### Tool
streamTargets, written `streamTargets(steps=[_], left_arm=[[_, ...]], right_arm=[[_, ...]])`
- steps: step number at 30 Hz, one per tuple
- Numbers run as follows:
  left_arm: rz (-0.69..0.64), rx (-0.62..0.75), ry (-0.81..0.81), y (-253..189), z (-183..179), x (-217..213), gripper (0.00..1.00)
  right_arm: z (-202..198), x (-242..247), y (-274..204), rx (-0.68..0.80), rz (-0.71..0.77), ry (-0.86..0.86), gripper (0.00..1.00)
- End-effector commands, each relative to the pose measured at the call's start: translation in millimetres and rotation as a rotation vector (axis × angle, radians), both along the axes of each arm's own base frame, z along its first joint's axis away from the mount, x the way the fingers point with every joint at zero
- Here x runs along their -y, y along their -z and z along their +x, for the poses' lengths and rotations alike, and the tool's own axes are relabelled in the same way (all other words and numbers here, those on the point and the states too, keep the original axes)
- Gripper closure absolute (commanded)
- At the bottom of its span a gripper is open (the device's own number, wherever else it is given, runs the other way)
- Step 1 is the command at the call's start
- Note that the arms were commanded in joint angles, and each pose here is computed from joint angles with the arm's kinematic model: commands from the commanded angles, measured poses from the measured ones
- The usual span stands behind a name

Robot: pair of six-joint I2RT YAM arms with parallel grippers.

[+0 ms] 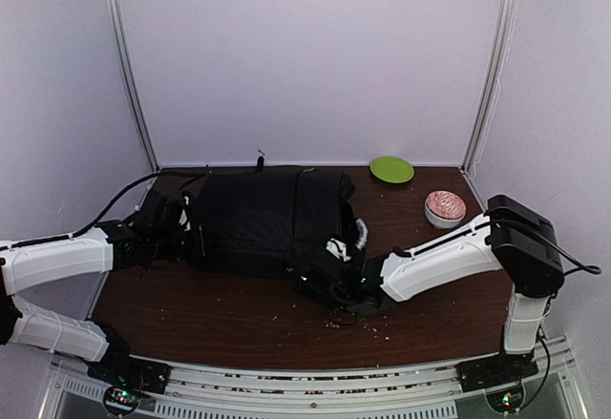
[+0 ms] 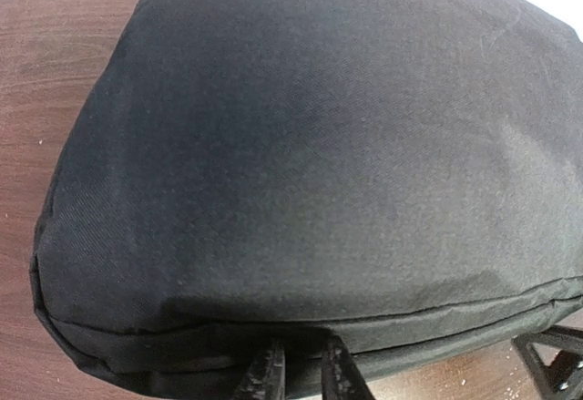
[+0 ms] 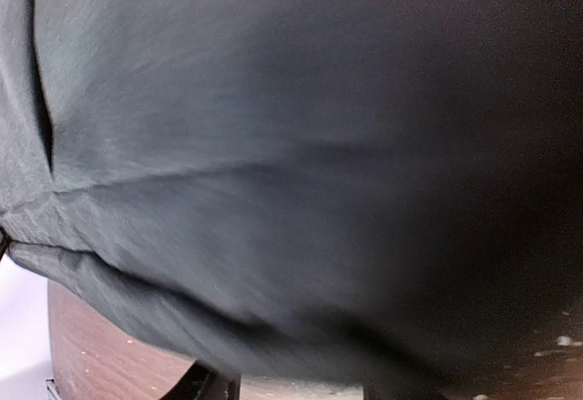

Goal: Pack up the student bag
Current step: Zip the student bag at the center of the board.

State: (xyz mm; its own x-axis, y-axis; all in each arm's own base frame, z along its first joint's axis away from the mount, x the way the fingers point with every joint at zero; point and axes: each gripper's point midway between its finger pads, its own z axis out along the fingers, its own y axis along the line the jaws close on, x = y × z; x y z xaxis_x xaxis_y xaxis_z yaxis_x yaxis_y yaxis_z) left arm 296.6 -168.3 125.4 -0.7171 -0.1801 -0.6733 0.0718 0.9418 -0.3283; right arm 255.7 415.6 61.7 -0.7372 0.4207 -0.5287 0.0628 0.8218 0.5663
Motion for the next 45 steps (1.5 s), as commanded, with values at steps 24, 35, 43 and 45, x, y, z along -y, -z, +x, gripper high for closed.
streamTargets(steps=[24,35,43,45], left_arm=[[-0.040,0.036,0.022,-15,1,2,0.88],[-0.043,0.035,0.025,-15,2,4,0.88],[-0.045,0.036,0.031,-16,1,4,0.88],[-0.047,0.039,0.033,-17,1,5,0.88]], right_arm=[[-13,-41,-37,0.202,0.001,-0.348,0.56],[10,-26,-19,0.198,-0.151,-0.192,0.65],[18,-27,-12,0.190,-0.194,-0.151,0.74],[17,-27,-10,0.186,-0.199,-0.151,0.75]])
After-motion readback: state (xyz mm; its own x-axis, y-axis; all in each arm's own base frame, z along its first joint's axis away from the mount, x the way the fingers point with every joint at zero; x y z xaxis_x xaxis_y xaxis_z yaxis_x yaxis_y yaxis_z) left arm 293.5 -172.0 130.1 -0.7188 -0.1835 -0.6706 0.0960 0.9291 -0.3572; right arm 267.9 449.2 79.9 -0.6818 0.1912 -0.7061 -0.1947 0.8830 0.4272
